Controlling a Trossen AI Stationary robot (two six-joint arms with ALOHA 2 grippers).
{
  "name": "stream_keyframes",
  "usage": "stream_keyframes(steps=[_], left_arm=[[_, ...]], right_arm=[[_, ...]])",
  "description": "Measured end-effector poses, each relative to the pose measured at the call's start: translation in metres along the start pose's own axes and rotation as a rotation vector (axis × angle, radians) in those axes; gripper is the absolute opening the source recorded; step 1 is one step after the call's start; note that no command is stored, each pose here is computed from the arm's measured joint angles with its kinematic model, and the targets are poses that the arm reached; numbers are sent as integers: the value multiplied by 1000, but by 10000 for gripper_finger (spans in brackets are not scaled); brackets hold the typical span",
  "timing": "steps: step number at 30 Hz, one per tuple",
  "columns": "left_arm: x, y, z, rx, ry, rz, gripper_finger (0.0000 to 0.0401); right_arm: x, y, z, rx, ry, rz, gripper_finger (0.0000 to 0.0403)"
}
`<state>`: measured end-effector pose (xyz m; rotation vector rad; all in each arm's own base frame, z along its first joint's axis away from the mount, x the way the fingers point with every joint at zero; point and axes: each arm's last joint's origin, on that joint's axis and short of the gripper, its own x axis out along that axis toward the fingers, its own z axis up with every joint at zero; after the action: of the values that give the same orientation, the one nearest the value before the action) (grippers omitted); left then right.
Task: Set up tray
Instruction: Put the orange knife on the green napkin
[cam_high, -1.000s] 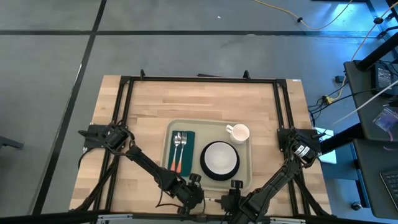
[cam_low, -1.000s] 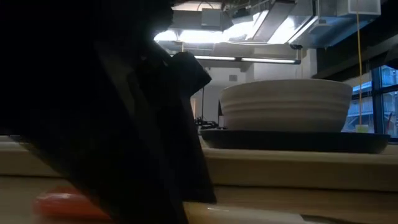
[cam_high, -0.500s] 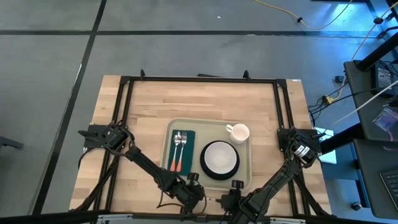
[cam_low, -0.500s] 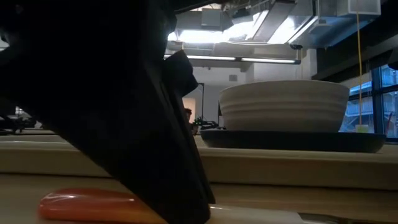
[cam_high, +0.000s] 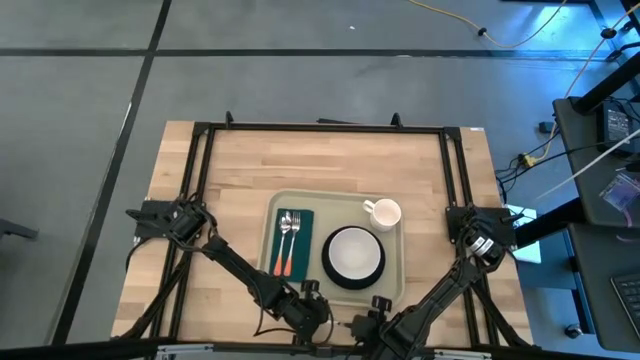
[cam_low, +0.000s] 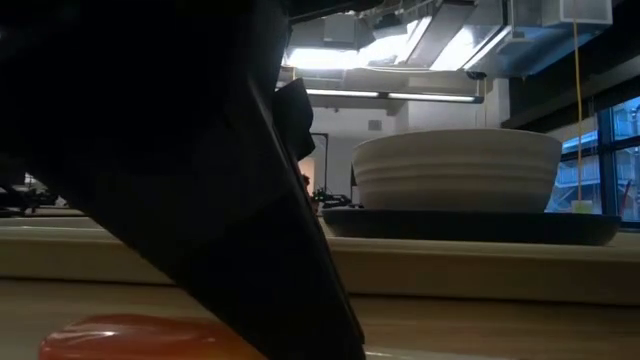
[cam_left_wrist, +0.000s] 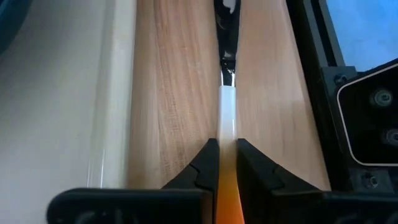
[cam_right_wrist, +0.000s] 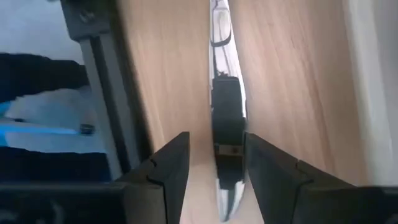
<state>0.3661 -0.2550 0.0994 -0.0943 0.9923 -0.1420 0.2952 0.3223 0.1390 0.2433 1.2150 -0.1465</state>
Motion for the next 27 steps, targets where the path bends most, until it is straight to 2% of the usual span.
stream_keyframes(steps=[6,20,23,27], left_arm=[[1,0,0,-4,-19,18,27],[0,-12,-7,56,-103,135,23],[-1,-15,-9,99,-117,156,4],[-2,-18,-11,152,-125,174,3]], right_arm=[[2,-5,5,87,12,-13,158],[1,-12,5,79,34,-61,158],[2,-12,6,77,38,-63,158],[2,-14,7,53,42,-69,158]])
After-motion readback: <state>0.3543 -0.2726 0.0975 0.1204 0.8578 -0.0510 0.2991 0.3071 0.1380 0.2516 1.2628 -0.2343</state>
